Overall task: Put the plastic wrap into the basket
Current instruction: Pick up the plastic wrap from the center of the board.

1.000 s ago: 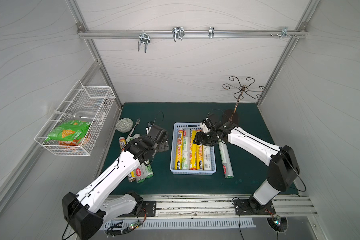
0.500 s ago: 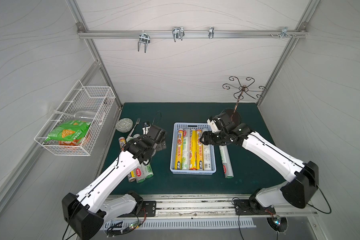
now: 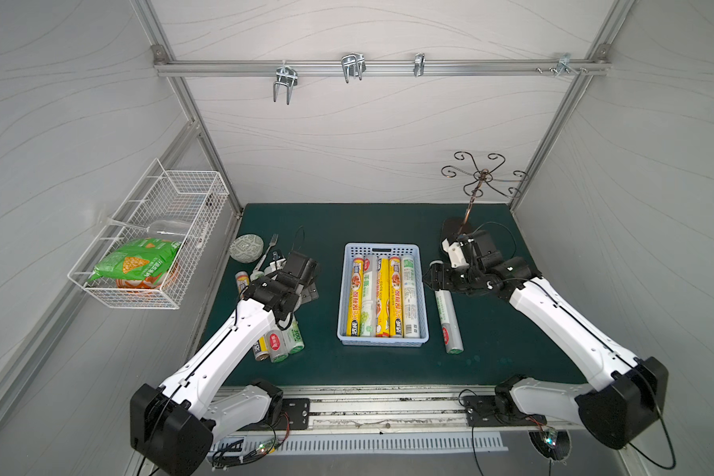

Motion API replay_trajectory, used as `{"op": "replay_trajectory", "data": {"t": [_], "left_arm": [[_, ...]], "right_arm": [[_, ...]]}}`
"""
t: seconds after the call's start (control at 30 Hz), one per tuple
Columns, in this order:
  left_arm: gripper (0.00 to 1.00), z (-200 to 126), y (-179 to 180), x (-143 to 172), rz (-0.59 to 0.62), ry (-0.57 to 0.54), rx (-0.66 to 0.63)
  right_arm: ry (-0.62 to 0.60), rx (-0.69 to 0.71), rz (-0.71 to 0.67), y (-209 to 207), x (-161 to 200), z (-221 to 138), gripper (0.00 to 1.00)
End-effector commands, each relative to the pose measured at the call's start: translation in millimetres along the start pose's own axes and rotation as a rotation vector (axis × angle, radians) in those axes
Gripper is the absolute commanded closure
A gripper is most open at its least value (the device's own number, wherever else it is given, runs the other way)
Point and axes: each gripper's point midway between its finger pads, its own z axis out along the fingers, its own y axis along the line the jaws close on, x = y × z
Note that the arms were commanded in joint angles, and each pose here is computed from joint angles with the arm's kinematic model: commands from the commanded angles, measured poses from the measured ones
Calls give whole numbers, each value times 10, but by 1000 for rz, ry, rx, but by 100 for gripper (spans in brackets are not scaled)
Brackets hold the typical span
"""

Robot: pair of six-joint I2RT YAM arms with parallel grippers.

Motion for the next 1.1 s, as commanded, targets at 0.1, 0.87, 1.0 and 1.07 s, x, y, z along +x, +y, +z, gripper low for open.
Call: {"op": "replay_trajectory", "data": {"t": [0.1, 0.87, 1.0, 1.07], "left_arm": [[1, 222, -12, 39, -81, 26, 22], [2, 917, -3, 490, -158, 189, 54], [3, 950, -8, 505, -149, 196, 48], [3, 966, -18, 518, -148, 201, 51]], "right_arm": [[1, -17, 6, -119, 91, -107, 18], [38, -50, 42, -171, 180, -35, 19], [36, -56, 44, -160, 172, -29, 19], [39, -54, 48, -166, 176, -17, 19]]}}
